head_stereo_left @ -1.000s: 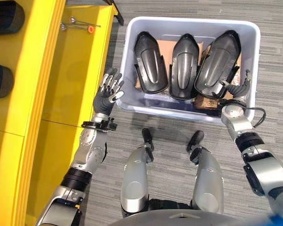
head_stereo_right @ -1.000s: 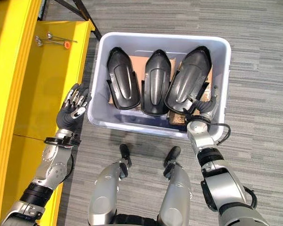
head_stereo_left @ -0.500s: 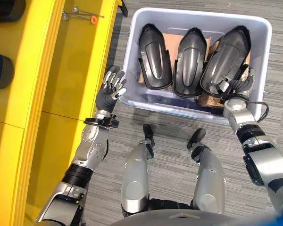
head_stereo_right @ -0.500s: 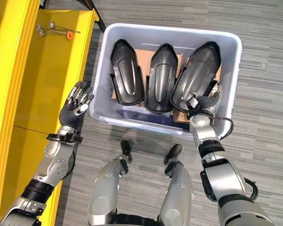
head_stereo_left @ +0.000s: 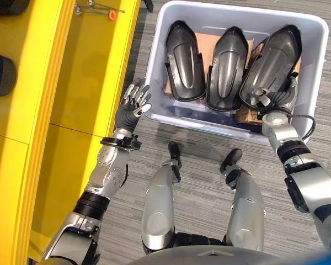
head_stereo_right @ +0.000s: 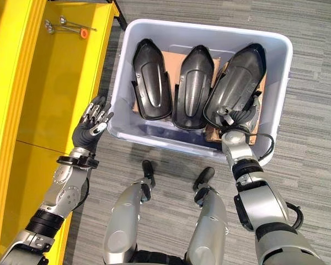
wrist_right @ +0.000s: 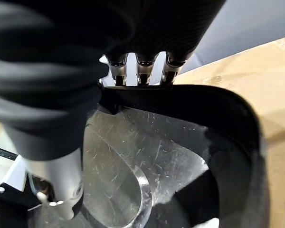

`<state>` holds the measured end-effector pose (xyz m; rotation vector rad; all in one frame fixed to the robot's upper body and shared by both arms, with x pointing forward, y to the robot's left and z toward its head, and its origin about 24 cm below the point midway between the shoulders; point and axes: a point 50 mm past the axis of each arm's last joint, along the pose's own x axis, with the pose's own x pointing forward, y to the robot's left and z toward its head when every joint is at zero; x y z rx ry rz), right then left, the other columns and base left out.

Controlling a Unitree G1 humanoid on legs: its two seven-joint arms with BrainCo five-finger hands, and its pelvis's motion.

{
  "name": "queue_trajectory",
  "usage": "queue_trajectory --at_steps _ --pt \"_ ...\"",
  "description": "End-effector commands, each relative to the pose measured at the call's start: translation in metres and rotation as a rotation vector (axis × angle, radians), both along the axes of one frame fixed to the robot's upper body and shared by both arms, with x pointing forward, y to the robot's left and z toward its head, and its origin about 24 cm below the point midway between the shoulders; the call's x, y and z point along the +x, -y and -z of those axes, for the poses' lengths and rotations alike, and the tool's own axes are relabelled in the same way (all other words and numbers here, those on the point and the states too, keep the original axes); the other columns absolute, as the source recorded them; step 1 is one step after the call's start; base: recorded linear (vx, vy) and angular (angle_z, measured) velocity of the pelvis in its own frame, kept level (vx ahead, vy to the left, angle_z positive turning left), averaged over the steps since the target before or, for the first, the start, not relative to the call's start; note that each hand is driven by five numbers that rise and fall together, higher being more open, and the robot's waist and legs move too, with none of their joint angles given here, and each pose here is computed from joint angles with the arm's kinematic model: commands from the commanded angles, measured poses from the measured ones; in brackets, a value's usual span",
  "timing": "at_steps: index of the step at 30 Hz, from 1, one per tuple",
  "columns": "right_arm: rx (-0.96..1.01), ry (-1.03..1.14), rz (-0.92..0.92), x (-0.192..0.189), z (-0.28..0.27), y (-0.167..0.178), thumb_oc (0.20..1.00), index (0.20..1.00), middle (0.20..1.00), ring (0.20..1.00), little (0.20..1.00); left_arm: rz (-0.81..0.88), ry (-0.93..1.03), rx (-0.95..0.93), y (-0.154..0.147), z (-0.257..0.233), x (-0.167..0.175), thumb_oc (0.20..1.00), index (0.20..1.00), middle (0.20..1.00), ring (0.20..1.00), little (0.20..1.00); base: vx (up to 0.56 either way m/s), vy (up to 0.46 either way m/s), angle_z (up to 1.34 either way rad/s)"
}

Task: Move parts from the plastic box to the shelf.

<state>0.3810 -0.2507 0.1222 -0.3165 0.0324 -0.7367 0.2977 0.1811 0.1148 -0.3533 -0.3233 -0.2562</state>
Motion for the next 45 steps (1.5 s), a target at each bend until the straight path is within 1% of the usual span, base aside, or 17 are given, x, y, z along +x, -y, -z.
queue_trajectory --at_steps 1,5,8,13,21,23,27,28,30,31,36,41,45 --pt "-0.018 0.09 0.147 -0.002 -0.019 0.015 1.0 1.0 1.0 1.0 1.0 0.065 0.088 -0.01 0.009 -0.015 -0.005 1.0 1.0 1.0 1.0 1.0 0.0 0.0 0.0" --pt "-0.054 0.213 0.166 -0.004 -0.027 0.005 1.0 1.0 1.0 1.0 1.0 0.075 0.091 -0.021 0.014 -0.015 -0.005 1.0 1.0 1.0 1.0 1.0 0.0 0.008 0.0" --pt "-0.055 0.234 0.164 -0.004 -0.027 0.002 1.0 1.0 1.0 1.0 1.0 0.074 0.091 -0.021 0.014 -0.015 -0.005 1.0 1.0 1.0 1.0 1.0 0.0 0.008 -0.01" --pt "-0.144 0.324 0.103 -0.006 -0.035 -0.012 1.0 1.0 1.0 1.0 1.0 0.084 0.08 -0.03 0.018 -0.011 -0.007 1.0 1.0 1.0 1.0 1.0 0.0 0.006 -0.01" --pt "-0.269 0.386 0.017 -0.009 -0.042 -0.026 1.0 1.0 1.0 1.0 1.0 0.09 0.076 -0.035 0.018 -0.007 -0.008 1.0 1.0 1.0 1.0 1.0 0.0 0.006 -0.02" --pt "-0.245 0.391 0.014 -0.009 -0.041 -0.028 1.0 1.0 1.0 1.0 1.0 0.093 0.078 -0.034 0.018 -0.006 -0.008 1.0 1.0 1.0 1.0 1.0 0.0 0.0 0.0" --pt "-0.116 0.374 0.029 -0.012 -0.03 -0.023 1.0 1.0 1.0 1.0 1.0 0.091 0.08 -0.035 0.017 -0.006 -0.008 1.0 1.0 1.0 1.0 1.0 0.0 0.0 0.0" --pt "-0.024 0.346 0.036 -0.011 -0.023 -0.021 1.0 1.0 1.0 1.0 1.0 0.089 0.077 -0.037 0.017 -0.006 -0.008 1.0 1.0 1.0 1.0 1.0 0.0 0.0 0.0" --pt "0.053 0.34 0.057 -0.012 -0.018 -0.019 1.0 1.0 1.0 1.0 1.0 0.09 0.075 -0.035 0.017 -0.005 -0.008 1.0 1.0 1.0 1.0 1.0 0.0 0.001 -0.03" --pt "0.132 0.335 0.078 -0.014 -0.009 -0.015 1.0 1.0 1.0 1.0 1.0 0.091 0.073 -0.034 0.017 -0.004 -0.009 1.0 1.0 1.0 1.0 1.0 0.01 0.001 -0.06" --pt "0.233 0.322 0.098 -0.011 -0.004 -0.013 1.0 1.0 1.0 1.0 1.0 0.105 0.069 -0.025 0.021 -0.004 -0.008 1.0 1.0 1.0 1.0 1.0 0.01 -0.005 -0.06" --pt "0.261 0.31 0.094 -0.011 -0.001 -0.014 1.0 1.0 1.0 1.0 1.0 0.114 0.064 -0.021 0.023 -0.005 -0.008 1.0 1.0 1.0 1.0 1.0 0.0 -0.002 -0.01" --pt "0.234 0.283 0.065 -0.009 0.001 -0.016 1.0 1.0 1.0 1.0 1.0 0.114 0.062 -0.02 0.026 -0.006 -0.008 1.0 1.0 1.0 1.0 1.0 0.0 0.0 0.0"
